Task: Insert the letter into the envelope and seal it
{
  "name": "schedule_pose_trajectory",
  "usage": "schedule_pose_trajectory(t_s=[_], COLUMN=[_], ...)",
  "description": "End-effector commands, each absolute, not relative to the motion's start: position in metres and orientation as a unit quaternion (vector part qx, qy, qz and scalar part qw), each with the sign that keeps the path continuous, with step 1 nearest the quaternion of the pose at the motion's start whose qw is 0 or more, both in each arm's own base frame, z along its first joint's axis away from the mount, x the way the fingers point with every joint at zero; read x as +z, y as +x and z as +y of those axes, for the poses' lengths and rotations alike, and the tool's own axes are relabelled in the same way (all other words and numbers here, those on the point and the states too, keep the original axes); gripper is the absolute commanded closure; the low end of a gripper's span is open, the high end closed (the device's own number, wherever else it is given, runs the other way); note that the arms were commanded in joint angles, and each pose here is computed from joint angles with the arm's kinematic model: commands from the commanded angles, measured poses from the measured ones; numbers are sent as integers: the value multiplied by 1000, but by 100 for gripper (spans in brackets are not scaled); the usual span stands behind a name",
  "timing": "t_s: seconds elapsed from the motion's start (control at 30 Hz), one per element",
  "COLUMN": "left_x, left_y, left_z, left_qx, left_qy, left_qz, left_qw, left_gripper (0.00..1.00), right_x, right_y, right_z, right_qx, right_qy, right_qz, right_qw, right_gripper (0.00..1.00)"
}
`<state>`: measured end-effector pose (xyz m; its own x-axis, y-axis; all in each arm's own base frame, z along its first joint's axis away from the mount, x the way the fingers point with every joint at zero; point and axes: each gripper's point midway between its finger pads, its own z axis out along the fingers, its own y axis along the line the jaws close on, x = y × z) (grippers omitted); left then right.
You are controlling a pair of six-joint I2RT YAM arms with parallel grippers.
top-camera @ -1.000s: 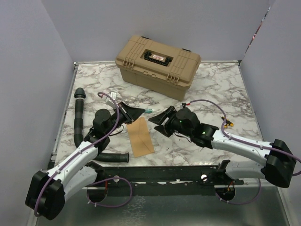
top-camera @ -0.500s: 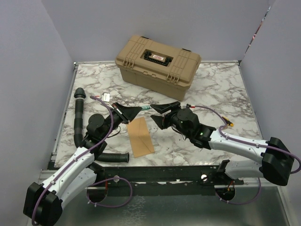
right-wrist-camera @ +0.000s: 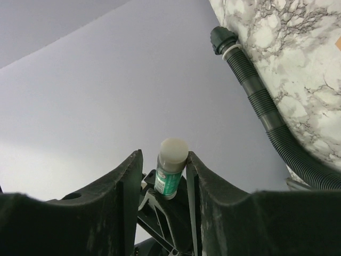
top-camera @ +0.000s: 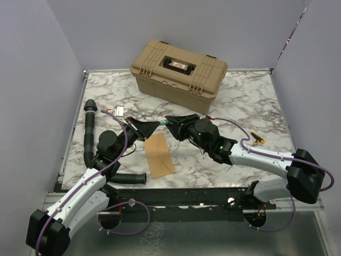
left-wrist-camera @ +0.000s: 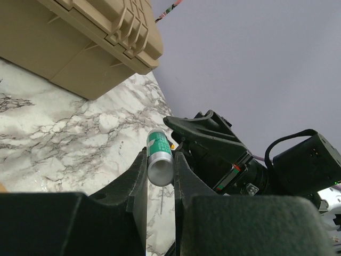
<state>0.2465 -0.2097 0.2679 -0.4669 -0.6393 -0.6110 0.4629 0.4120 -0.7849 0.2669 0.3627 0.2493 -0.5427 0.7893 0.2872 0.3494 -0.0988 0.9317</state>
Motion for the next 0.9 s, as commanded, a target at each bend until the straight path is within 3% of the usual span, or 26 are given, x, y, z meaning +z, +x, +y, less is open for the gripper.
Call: schedule_pose_trajectory(t_s=[0.0,0.37,0.4,0.53,0.6,0.67,0.8,0.87], left_x=[264,259,257,250,254,252,253,252], left_y=[247,248,247,246,243,234,212,202], left_z=[-206,-203,-204,-204,-203,-204,-214,-221], left_qx=[-531,-518,-516,-487,-463,-444,-445,-460], left_qy=[-70,-66,-65,-50,-31,3,80,120], left_qz=[665,671,675,709,736,764,784,781], left_qw=[521,526,523,507,493,468,425,406], left_gripper=[100,100,93,33,17,10,9,23], right_x=[259,263,261,249,243,242,244,244], right_y=[272,272,273,272,265,257,244,239], right_z=[366,368,366,352,341,330,323,324], right_qx=[604,606,602,573,544,507,445,419], right_qy=[444,435,433,406,367,313,160,83], right_qz=[633,635,638,662,694,730,787,806], right_qw=[192,201,209,262,296,335,397,410], right_gripper=[61,86,87,89,89,89,89,89])
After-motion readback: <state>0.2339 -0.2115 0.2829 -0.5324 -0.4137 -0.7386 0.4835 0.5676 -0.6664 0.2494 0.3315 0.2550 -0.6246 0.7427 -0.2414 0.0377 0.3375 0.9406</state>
